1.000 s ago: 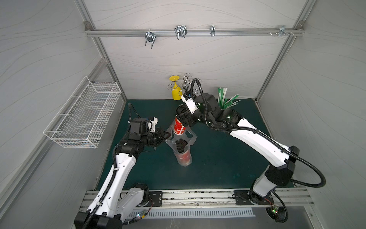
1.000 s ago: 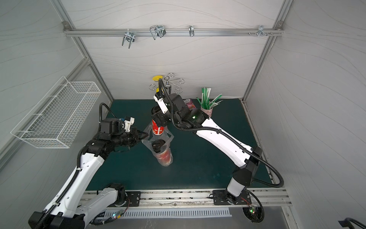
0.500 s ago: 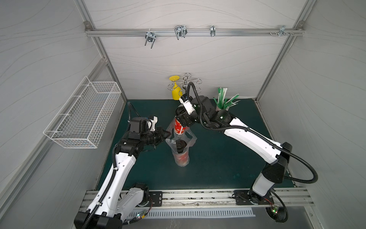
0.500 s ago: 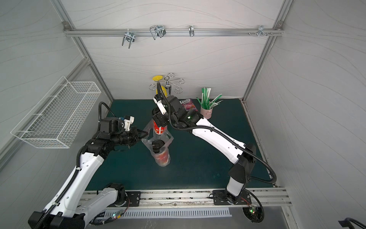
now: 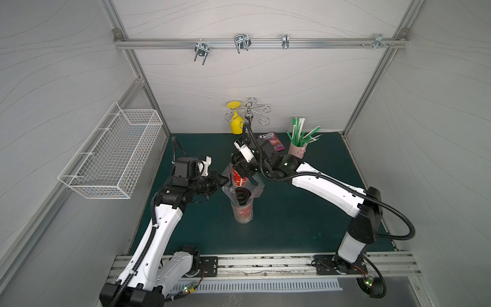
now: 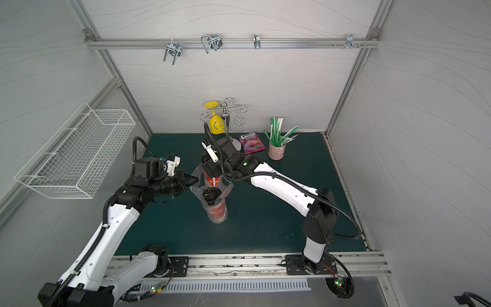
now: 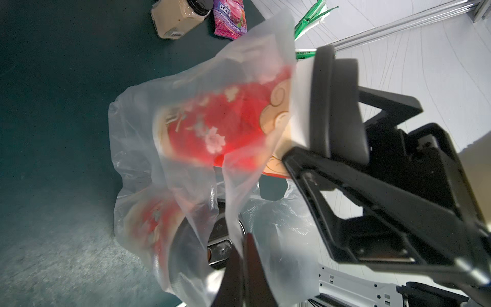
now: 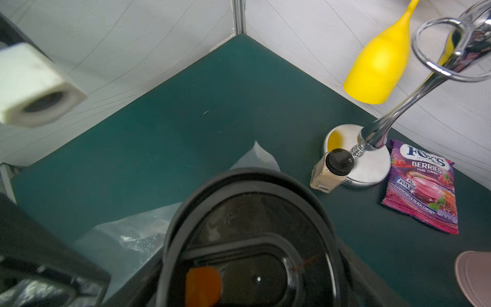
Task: Pack milk tea into plastic carrier bags
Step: Place the milk tea cup in the plastic carrier bag.
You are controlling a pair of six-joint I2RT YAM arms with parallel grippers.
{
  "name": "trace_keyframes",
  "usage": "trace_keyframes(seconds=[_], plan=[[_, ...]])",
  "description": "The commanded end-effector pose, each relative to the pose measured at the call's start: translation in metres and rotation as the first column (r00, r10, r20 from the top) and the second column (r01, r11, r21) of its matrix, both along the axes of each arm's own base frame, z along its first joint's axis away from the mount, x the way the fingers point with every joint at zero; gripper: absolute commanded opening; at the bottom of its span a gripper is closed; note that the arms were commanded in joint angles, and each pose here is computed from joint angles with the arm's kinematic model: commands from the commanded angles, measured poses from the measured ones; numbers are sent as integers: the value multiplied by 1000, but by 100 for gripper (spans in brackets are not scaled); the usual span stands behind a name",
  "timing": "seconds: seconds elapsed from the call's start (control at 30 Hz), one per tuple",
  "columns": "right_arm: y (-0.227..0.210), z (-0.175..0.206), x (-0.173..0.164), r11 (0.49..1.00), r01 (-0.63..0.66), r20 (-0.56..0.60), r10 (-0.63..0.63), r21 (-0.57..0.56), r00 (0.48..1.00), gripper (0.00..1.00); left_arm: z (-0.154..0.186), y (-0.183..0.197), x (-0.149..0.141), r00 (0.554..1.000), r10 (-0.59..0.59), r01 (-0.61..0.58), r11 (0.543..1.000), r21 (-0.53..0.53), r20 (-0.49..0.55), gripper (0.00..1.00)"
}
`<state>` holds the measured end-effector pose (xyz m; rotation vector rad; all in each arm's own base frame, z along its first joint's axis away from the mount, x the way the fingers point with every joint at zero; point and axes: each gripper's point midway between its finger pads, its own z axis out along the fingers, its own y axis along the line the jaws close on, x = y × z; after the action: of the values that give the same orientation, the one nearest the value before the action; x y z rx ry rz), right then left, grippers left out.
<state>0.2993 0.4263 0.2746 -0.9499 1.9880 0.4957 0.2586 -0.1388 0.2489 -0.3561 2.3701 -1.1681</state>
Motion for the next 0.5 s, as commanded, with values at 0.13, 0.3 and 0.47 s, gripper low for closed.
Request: trace_keyframes(seconds=[0.13, 0.3, 0.47], plan=[[13, -29, -1, 999, -32, 9, 32, -38, 999, 83, 18, 0, 4, 998, -4, 3, 1000, 9, 66, 0], [15, -47, -2, 997, -43, -11, 42, -64, 999, 83, 18, 0, 5, 998, -9, 8, 1000, 16, 64, 0], [12, -52, -2, 997, -31, -7, 30, -68, 1000, 83, 18, 0, 4, 998, -13, 11, 1000, 24, 66, 0]])
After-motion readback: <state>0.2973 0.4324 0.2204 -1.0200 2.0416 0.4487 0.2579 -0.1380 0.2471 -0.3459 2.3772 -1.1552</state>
